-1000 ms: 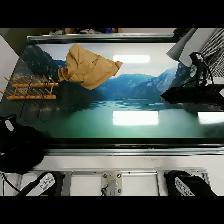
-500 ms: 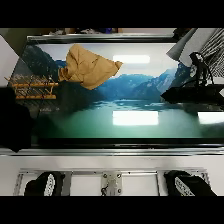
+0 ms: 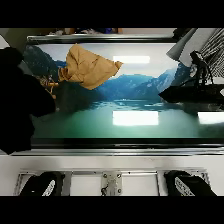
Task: Fold the clothes and pants, and hang the long-sleeved shirts on hangers.
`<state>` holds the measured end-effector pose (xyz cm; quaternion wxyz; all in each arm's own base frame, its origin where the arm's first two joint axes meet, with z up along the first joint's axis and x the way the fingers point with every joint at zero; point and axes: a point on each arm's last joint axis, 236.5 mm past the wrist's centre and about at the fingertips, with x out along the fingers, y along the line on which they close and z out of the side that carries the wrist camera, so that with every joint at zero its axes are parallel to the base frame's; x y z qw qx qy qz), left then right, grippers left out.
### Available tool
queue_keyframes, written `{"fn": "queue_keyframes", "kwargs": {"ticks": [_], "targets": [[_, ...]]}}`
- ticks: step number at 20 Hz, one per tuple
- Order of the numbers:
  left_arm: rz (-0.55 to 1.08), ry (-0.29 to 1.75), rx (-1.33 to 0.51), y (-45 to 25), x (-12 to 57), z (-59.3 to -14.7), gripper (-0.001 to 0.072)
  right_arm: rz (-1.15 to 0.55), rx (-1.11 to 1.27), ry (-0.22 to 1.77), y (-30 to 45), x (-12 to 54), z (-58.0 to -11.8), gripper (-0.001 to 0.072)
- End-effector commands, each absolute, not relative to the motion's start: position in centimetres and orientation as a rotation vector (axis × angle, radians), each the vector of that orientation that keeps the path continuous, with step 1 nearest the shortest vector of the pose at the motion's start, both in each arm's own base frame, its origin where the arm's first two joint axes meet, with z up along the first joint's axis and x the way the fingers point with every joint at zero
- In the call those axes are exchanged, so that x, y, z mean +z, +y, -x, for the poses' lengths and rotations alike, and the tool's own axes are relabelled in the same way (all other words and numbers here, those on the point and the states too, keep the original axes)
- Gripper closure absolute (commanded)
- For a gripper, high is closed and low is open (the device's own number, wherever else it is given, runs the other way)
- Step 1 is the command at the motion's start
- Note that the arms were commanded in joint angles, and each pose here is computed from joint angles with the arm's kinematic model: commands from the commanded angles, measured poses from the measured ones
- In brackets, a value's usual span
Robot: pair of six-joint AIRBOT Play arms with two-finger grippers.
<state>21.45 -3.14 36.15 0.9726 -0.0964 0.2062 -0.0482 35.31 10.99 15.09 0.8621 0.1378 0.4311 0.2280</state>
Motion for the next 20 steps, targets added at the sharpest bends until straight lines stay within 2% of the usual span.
{"fn": "queue_keyframes", "kwargs": {"ticks": [1,3,6,8,9,10,11,12,14,17,20], "targets": [[0.163,0.535,-0.289,-9.7,35.1,-25.0,0.0692,-0.342,0.467,0.814,10.6,17.4,-36.8,0.0692],[0.09,0.669,-0.38,-14.5,31.1,-27.2,0.0691,-0.357,0.402,0.752,8.1,18.9,-38.1,0.0692],[-0.053,0.902,-0.47,-21.8,21.5,-29.2,0.0691,-0.392,0.305,0.726,4.0,19.3,-38.7,0.0692],[-0.127,0.984,-0.52,-26.5,15.3,-30.4,0.069,-0.407,0.272,0.736,2.5,19.0,-38.4,0.0692],[-0.148,0.992,-0.55,-28.8,13.1,-31.2,0.0538,-0.411,0.262,0.735,2.1,19.0,-38.5,0.0691],[-0.159,0.985,-0.565,-30.9,11.4,-32.6,0.0006,-0.411,0.256,0.733,1.8,19.0,-38.5,0.0689],[-0.162,0.975,-0.568,-32.2,10.5,-34.2,0.0015,-0.411,0.252,0.731,1.7,19.0,-38.5,0.068],[-0.156,0.978,-0.549,-32.6,9.9,-36.1,0.0015,-0.406,0.248,0.734,1.5,18.9,-38.5,0.0633],[-0.118,1.007,-0.454,-29.8,9.6,-40.2,0.0015,-0.377,0.225,0.748,0.9,18.4,-38.4,0.019],[-0.011,1.137,-0.25,-20.9,6.7,-43.9,0.0016,-0.337,0.192,0.771,0.0,17.5,-38.2,0.0185],[0.231,1.355,-0.189,-15.9,0.8,-41.8,0.0015,-0.346,0.201,0.827,0.2,16.0,-37.7,0.0184]]}}
